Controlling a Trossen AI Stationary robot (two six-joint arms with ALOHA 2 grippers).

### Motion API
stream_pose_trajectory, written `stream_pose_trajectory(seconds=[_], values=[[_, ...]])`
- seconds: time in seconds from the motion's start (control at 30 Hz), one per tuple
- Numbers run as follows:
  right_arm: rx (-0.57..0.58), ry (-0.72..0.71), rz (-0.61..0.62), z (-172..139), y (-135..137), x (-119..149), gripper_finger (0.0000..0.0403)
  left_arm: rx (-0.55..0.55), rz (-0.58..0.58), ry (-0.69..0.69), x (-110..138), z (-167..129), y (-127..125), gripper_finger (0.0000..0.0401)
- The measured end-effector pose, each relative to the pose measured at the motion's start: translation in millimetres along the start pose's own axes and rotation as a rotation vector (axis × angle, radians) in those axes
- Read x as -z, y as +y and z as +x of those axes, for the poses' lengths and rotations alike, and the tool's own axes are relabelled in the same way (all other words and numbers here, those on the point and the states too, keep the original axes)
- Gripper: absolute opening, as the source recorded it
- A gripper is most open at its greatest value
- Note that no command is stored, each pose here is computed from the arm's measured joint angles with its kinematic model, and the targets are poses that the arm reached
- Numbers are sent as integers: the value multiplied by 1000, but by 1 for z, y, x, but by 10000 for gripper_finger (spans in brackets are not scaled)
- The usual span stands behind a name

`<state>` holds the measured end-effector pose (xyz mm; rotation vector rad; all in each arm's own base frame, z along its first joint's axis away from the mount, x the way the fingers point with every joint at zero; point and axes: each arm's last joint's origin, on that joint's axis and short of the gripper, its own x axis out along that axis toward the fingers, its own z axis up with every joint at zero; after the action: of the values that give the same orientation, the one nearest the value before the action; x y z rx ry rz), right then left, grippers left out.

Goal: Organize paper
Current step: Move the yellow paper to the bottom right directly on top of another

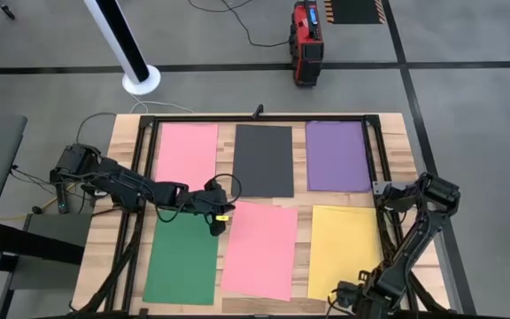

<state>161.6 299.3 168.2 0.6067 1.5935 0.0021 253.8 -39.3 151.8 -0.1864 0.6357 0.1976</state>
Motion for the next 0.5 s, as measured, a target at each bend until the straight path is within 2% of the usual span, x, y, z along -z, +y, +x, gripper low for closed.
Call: stream_pose_trajectory(seconds=[0.2,0.37,0.5], values=[[22,-25,17,9,-2,-5,0,-4,0,-2,0,0,0,0],[45,-8,7,27,-3,-8,0,-10,1,-4,0,0,0,0],[73,11,18,28,-6,-9,0,-11,1,-3,0,0,0,0]])
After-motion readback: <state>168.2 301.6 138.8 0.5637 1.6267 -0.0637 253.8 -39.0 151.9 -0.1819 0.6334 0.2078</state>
